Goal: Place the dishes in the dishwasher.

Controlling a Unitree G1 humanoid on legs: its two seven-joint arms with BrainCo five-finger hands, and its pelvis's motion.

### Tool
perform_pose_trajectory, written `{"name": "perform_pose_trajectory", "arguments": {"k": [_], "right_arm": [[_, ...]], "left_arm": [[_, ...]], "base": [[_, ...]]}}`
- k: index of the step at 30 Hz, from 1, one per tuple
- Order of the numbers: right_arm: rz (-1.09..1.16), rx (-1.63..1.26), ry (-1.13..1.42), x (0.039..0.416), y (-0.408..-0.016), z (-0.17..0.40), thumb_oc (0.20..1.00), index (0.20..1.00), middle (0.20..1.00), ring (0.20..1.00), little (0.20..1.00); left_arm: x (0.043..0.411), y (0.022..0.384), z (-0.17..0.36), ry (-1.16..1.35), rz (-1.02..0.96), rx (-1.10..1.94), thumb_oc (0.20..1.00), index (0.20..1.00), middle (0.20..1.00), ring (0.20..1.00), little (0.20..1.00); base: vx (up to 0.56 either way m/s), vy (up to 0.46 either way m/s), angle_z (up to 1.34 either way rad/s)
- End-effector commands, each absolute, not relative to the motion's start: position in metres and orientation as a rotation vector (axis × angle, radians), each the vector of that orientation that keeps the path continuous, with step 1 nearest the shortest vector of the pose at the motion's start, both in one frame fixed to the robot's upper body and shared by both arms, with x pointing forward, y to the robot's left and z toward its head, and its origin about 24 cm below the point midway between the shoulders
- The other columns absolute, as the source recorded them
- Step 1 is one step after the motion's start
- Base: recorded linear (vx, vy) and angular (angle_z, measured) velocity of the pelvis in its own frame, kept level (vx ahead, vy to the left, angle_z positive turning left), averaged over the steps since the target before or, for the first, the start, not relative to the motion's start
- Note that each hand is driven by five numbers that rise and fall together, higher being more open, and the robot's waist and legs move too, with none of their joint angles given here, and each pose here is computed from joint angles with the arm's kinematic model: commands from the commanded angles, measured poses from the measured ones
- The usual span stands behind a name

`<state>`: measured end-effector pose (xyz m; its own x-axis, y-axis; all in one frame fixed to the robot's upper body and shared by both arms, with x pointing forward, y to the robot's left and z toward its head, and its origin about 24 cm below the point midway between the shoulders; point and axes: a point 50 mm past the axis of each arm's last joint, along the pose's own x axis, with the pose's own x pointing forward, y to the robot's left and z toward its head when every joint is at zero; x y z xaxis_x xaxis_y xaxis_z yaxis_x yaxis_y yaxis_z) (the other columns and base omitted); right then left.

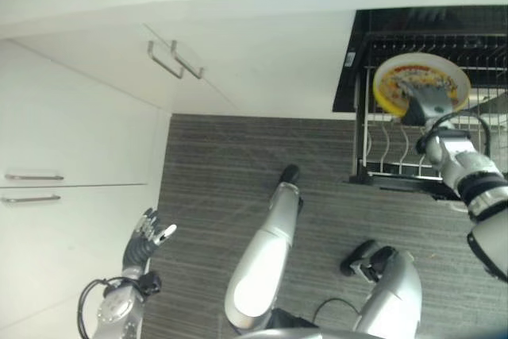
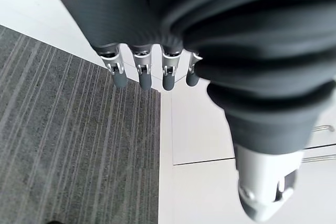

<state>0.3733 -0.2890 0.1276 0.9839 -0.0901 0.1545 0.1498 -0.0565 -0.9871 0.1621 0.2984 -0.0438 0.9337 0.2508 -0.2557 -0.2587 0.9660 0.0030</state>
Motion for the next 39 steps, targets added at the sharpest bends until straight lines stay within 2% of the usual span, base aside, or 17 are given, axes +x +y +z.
{"name": "perform_pose_trajectory", "arguments": {"k": [1, 6, 8, 9, 12, 15, 20, 24, 29, 32, 35, 39], "right_arm": [[-0.18, -1.454, 0.092, 0.361, -0.299, 0.1, 1.0, 1.0, 1.0, 1.0, 1.0], [-0.175, -1.316, 0.181, 0.352, -0.309, 0.087, 1.0, 1.0, 1.0, 1.0, 1.0], [-0.233, -1.16, 0.222, 0.349, -0.316, 0.084, 1.0, 1.0, 1.0, 1.0, 1.0], [-0.259, -1.035, 0.257, 0.347, -0.319, 0.082, 1.0, 1.0, 1.0, 1.0, 1.0], [-0.302, -0.256, 0.347, 0.337, -0.329, 0.063, 1.0, 1.0, 1.0, 1.0, 1.0], [-0.261, 0.07, 0.257, 0.336, -0.325, 0.062, 1.0, 1.0, 1.0, 1.0, 1.0], [-0.24, 0.26, 0.172, 0.345, -0.316, 0.078, 1.0, 1.0, 1.0, 1.0, 1.0], [-0.071, 0.565, -0.073, 0.361, -0.277, 0.114, 1.0, 1.0, 1.0, 1.0, 1.0], [0.147, 0.939, -0.303, 0.352, -0.247, 0.136, 1.0, 1.0, 1.0, 1.0, 1.0], [0.203, 1.082, -0.381, 0.343, -0.232, 0.141, 1.0, 1.0, 1.0, 1.0, 1.0], [0.199, 1.175, -0.416, 0.331, -0.223, 0.143, 1.0, 1.0, 1.0, 1.0, 1.0], [0.018, 1.263, -0.376, 0.312, -0.224, 0.122, 1.0, 1.0, 1.0, 1.0, 1.0]], "left_arm": [[0.16, 0.326, -0.03, 0.22, 0.342, 0.04, 1.0, 1.0, 1.0, 1.0, 1.0], [0.161, 0.329, -0.025, 0.221, 0.338, 0.065, 1.0, 1.0, 1.0, 1.0, 1.0], [0.161, 0.329, -0.024, 0.224, 0.328, 0.077, 1.0, 1.0, 1.0, 1.0, 1.0], [0.16, 0.328, -0.024, 0.226, 0.327, 0.079, 1.0, 1.0, 1.0, 1.0, 1.0], [0.157, 0.327, -0.028, 0.25, 0.329, 0.075, 1.0, 1.0, 1.0, 1.0, 1.0], [0.151, 0.327, -0.031, 0.277, 0.315, 0.075, 1.0, 1.0, 1.0, 1.0, 1.0], [0.145, 0.325, -0.034, 0.303, 0.32, 0.067, 1.0, 1.0, 1.0, 1.0, 1.0], [0.138, 0.317, -0.04, 0.322, 0.35, 0.054, 1.0, 1.0, 1.0, 1.0, 1.0], [0.13, 0.315, -0.045, 0.338, 0.376, 0.043, 1.0, 1.0, 1.0, 1.0, 1.0], [0.128, 0.312, -0.048, 0.342, 0.389, 0.024, 1.0, 1.0, 1.0, 1.0, 1.0], [0.125, 0.307, -0.051, 0.345, 0.397, 0.001, 1.0, 1.0, 1.0, 1.0, 1.0], [0.124, 0.3, -0.059, 0.361, 0.456, -0.032, 1.0, 1.0, 1.0, 1.0, 1.0]], "base": [[0.02, -0.042, 0.07], [0.03, -0.035, 0.07], [0.03, -0.017, 0.05], [0.03, 0.0, 0.04], [0.04, 0.014, 0.0], [0.09, 0.035, 0.01], [0.04, 0.04, -0.01], [0.03, 0.049, -0.21], [0.03, -0.004, -0.11], [-0.02, 0.003, -0.14], [-0.06, 0.013, -0.19], [-0.04, 0.021, -0.15]]}}
